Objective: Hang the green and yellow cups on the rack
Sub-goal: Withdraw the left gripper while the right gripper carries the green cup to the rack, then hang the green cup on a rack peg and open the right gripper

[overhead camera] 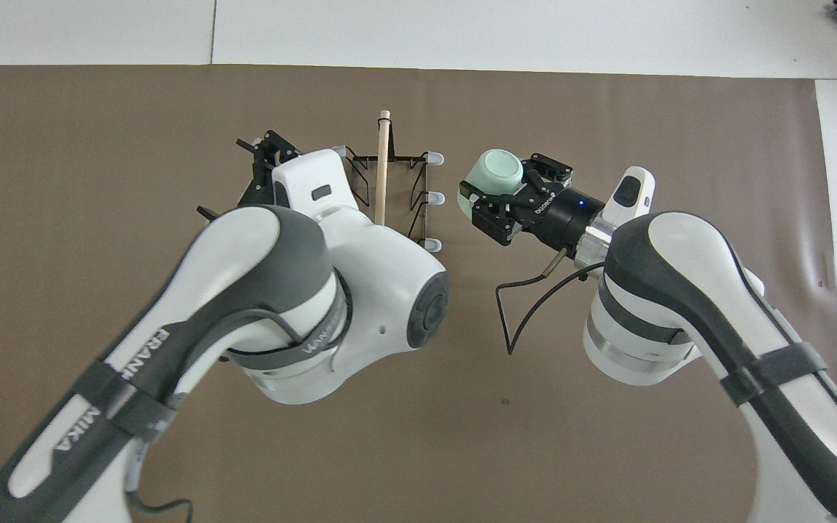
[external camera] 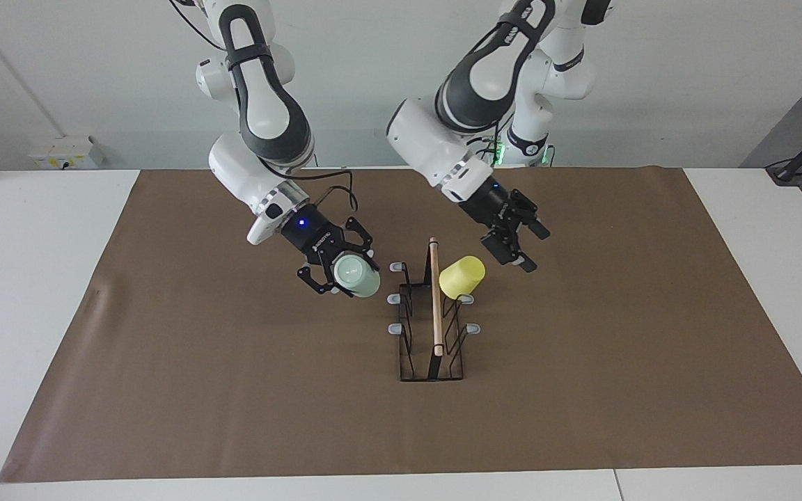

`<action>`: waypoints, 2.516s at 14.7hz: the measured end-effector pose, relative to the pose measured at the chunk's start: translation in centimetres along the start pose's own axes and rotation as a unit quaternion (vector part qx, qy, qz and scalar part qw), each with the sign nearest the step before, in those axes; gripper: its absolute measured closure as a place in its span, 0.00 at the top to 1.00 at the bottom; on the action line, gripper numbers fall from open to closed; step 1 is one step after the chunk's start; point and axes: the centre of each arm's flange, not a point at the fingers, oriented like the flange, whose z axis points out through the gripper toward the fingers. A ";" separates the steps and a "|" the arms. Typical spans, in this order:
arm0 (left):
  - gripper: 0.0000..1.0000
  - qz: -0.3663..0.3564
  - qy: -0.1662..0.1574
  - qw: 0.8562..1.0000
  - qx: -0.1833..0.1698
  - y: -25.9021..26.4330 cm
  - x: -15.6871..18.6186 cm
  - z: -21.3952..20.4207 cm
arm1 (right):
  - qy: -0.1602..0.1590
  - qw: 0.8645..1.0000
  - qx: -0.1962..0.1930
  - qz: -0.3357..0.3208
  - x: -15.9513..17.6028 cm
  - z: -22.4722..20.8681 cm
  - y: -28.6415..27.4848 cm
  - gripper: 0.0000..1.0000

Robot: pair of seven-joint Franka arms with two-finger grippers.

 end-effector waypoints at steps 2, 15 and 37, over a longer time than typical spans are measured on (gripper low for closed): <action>1.00 0.009 -0.039 0.999 -0.002 -0.4 4.4 2.7 | 0.006 1.000 0.001 0.012 -0.1 0.1 -0.2 0.67; 1.00 0.209 -0.374 0.898 -0.095 -11.7 25.3 19.0 | -0.001 1.000 -0.012 0.011 -4.7 4.7 -9.3 0.67; 1.00 0.496 -0.462 0.707 -0.200 -14.1 24.7 10.9 | -0.010 0.999 -0.041 -0.005 -9.2 5.7 -7.5 0.74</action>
